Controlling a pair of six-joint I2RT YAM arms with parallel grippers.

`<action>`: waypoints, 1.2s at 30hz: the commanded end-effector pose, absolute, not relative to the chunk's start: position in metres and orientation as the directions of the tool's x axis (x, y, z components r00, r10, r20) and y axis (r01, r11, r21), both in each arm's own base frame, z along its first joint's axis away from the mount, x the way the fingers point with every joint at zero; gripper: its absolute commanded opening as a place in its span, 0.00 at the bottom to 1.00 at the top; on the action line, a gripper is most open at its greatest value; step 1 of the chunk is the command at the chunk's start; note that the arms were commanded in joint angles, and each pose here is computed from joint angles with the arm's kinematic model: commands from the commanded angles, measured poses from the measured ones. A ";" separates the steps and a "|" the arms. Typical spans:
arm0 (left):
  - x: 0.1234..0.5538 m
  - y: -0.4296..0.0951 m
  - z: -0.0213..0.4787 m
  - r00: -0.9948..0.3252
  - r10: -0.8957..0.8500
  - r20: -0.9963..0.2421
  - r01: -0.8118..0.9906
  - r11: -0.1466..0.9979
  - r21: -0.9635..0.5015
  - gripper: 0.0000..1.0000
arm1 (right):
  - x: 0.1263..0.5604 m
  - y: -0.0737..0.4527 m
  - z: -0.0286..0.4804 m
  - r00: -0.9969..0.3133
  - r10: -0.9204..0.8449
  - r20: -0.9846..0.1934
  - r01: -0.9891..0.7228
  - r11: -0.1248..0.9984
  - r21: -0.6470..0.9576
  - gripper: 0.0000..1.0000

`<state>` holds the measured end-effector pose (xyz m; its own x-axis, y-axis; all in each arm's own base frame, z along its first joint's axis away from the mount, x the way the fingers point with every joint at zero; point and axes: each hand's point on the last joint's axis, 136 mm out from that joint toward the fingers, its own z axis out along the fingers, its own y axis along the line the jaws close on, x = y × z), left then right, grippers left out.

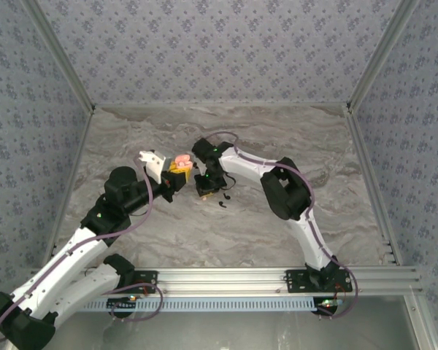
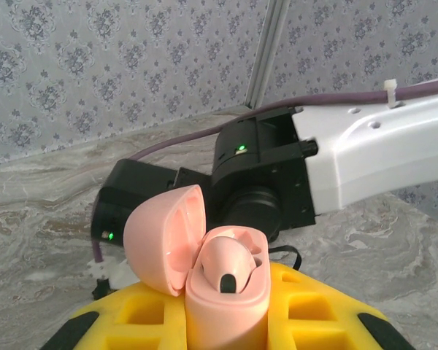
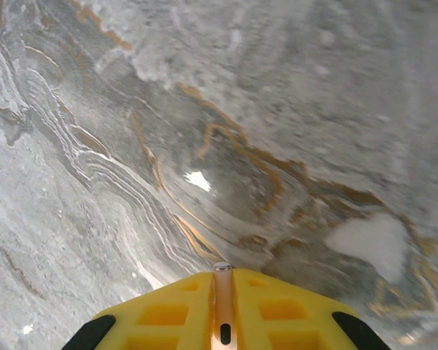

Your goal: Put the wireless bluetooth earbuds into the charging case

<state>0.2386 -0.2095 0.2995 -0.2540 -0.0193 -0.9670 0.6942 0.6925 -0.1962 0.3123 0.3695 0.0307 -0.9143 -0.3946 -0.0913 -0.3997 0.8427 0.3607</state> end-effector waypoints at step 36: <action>0.250 -0.223 0.303 -0.250 -0.040 -0.967 0.712 0.669 -0.212 0.07 | 0.343 0.207 0.031 -0.974 -0.200 -0.108 -0.213 0.969 0.123 0.15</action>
